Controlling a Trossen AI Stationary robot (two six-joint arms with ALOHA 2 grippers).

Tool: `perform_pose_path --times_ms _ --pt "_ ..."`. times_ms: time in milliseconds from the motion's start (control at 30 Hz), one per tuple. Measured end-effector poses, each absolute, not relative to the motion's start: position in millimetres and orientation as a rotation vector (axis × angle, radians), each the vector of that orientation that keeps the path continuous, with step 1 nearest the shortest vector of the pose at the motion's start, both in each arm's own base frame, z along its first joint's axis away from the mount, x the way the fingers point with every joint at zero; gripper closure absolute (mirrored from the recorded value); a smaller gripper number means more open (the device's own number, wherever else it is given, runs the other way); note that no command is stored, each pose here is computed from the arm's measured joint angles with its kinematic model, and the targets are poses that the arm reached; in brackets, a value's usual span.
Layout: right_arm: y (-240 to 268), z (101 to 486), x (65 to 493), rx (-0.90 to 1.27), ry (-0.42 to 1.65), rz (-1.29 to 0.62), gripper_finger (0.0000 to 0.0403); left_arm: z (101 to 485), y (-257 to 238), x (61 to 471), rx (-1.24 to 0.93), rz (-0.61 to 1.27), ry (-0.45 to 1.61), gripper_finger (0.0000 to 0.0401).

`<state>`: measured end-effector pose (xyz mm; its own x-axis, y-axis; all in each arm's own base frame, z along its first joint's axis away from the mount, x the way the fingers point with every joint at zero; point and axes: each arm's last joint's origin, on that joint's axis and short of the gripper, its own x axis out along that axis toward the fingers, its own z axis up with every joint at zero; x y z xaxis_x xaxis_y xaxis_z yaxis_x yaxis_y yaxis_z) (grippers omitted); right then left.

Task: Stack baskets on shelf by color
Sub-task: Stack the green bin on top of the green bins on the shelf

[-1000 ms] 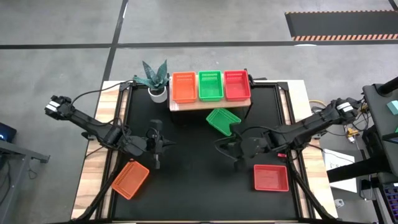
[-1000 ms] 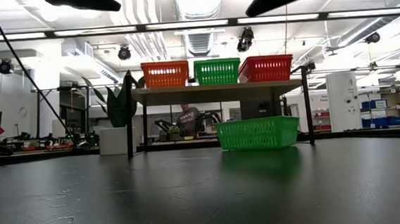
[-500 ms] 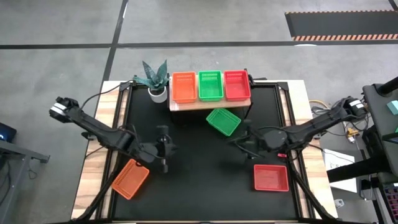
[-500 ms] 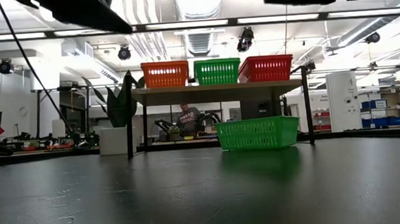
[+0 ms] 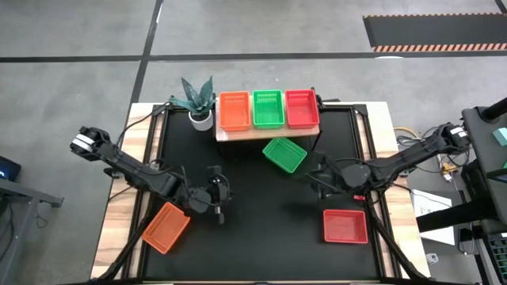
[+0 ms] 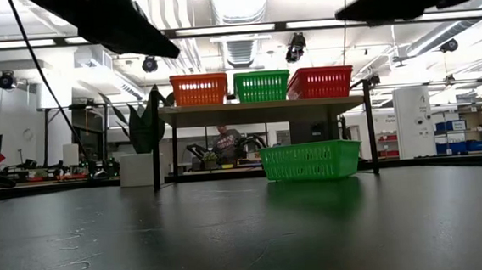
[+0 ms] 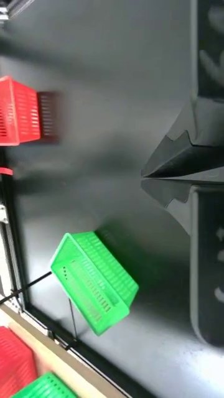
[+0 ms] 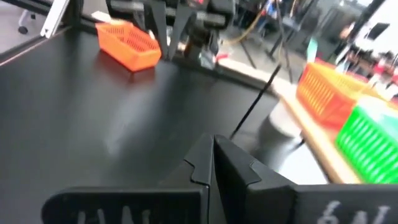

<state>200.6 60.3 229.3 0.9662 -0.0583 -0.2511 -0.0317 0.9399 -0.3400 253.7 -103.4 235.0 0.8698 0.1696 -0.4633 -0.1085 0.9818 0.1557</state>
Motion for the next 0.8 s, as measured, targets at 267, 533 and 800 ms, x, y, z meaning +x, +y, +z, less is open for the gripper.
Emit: perform_pose_path --times_ms 267,533,800 --pt "60 212 207 -0.316 0.455 -0.122 0.0393 235 -104 255 0.123 0.145 0.487 0.0401" --pt "50 214 223 -0.345 0.742 -0.23 0.0336 235 -104 255 0.152 0.139 0.49 0.0401" --pt "32 207 239 -0.396 1.004 -0.157 0.0253 235 -104 255 0.159 0.137 0.491 0.0401"
